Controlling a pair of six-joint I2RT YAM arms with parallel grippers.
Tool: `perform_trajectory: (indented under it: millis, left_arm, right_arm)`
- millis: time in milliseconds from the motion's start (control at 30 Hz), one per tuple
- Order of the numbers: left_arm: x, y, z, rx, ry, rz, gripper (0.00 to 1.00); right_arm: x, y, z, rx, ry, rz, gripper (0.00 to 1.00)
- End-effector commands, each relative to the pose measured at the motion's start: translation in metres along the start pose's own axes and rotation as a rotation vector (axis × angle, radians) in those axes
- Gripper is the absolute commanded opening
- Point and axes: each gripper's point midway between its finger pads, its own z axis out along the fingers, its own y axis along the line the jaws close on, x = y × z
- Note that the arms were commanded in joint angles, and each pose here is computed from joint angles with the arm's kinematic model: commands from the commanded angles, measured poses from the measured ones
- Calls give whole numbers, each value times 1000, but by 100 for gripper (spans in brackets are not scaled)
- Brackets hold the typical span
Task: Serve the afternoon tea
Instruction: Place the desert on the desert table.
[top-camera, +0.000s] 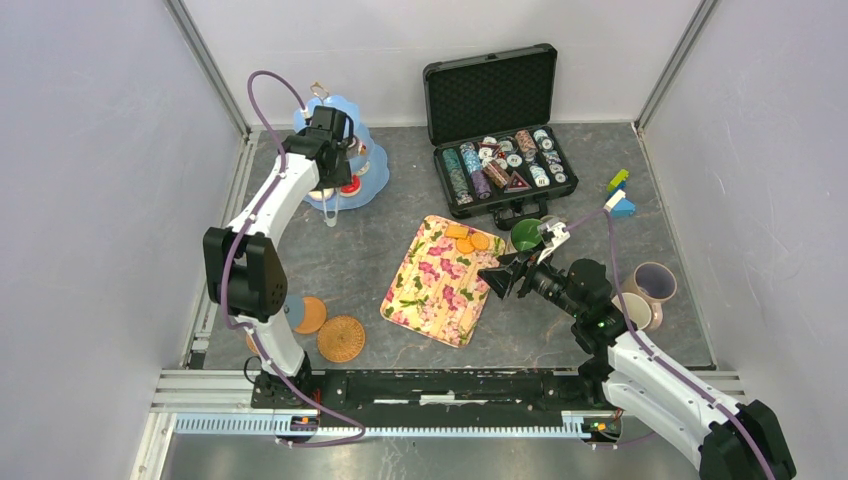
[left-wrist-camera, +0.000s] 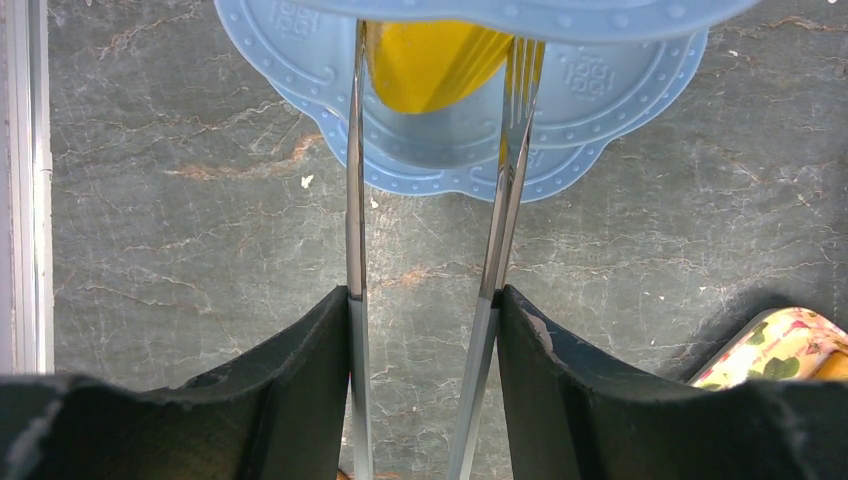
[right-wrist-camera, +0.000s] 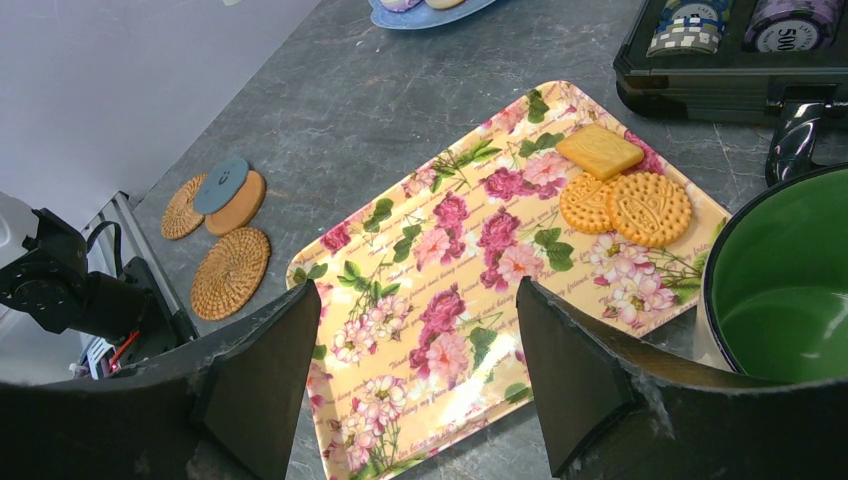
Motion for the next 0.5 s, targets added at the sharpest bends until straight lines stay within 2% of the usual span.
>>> perform_trajectory:
  millis: [0, 467]
  left_arm:
    - [-24, 0, -22, 38, -99, -28, 53]
    - [-26, 3, -30, 43, -125, -39, 65]
  right_arm:
    - [-10, 5, 0, -24, -33, -10, 78]
    - [-10, 6, -1, -26, -34, -9, 78]
